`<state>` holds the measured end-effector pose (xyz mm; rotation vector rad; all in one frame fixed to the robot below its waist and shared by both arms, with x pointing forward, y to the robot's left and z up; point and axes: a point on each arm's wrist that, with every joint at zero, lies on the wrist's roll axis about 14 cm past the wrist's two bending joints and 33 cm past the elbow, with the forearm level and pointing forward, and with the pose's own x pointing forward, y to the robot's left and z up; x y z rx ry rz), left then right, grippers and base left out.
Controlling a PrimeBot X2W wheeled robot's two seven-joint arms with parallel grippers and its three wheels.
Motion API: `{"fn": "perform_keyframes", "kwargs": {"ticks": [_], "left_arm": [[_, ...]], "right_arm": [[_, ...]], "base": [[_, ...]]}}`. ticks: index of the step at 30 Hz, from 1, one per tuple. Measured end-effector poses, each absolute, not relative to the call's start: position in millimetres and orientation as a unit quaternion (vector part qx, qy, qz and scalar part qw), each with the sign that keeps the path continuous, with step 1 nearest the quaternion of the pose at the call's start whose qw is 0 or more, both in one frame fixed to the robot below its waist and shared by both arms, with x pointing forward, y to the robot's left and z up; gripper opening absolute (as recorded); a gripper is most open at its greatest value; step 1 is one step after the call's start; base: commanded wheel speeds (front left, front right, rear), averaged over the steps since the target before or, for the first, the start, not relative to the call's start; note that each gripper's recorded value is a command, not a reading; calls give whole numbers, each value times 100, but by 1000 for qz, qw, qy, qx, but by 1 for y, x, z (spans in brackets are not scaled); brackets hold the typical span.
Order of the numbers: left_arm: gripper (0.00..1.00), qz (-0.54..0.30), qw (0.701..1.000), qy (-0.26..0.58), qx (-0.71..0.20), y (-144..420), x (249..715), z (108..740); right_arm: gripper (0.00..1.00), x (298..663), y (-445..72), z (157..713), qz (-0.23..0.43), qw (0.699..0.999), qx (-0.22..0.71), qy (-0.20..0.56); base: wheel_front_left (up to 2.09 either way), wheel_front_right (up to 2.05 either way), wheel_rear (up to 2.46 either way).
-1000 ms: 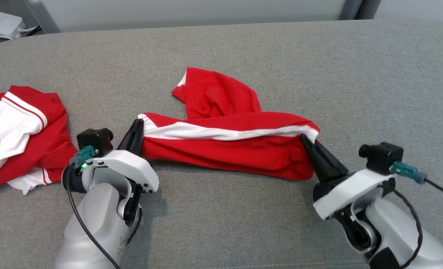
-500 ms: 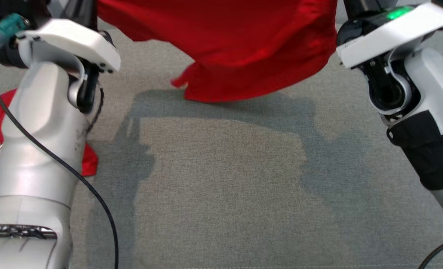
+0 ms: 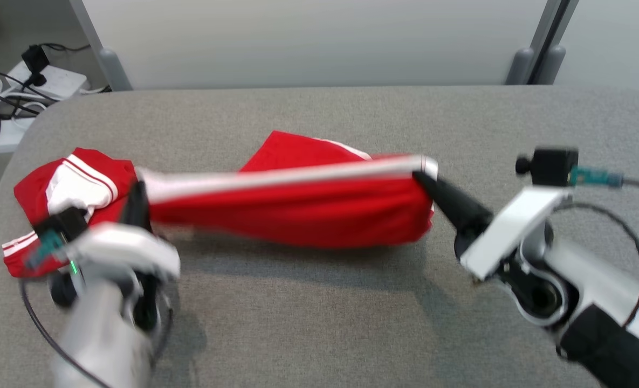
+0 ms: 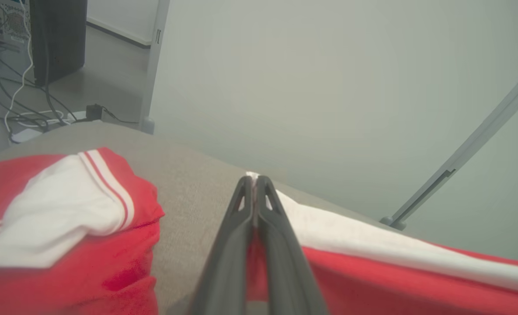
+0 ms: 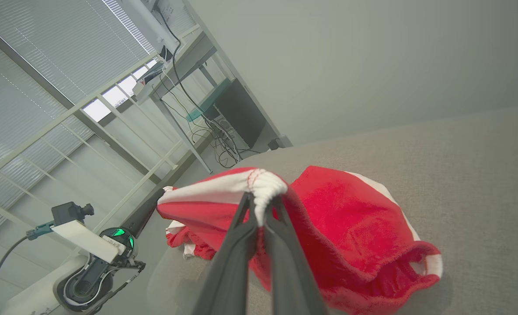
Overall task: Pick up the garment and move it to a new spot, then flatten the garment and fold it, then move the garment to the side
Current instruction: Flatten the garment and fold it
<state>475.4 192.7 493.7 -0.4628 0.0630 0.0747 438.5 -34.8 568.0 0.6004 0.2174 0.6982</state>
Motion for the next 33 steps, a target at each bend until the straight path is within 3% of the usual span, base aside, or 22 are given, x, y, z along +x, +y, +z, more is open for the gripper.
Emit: {"fn": "perform_keyframes", "kwargs": {"ticks": [6,10,15,18,21,22,23,25,26,29,33], "left_arm": [[0,48,964,124,-229,184,415,419],[0,22,960,175,-218,170,402,397],[0,-49,949,266,-164,156,401,381],[0,-119,894,409,-138,133,385,355],[0,-161,834,492,-192,118,405,367],[0,-165,840,479,-193,121,430,380],[0,-159,869,435,-175,131,465,401],[0,-130,944,253,-166,154,555,487],[0,-124,967,141,-173,157,591,544],[0,-144,975,-46,-164,141,636,651],[0,-142,973,-74,-169,131,640,650]], "right_arm": [[0,392,-25,532,357,864,310,176],[0,377,-25,519,363,849,323,209],[0,352,-28,483,378,805,322,324],[0,360,-37,459,366,788,310,386],[0,413,-46,458,341,788,314,405],[0,446,-51,466,326,805,314,385],[0,484,-58,483,308,827,319,347],[0,568,-77,550,268,882,332,201],[0,598,-82,591,259,895,340,125],[0,639,-93,672,246,909,336,-25],[0,643,-108,666,220,923,315,-28]], "base": [[0,0,0],[0,0,0],[0,0,0],[0,0,0],[0,0,0],[0,0,0],[0,0,0],[0,0,0],[0,0,0],[0,0,0],[0,0,0]]}}
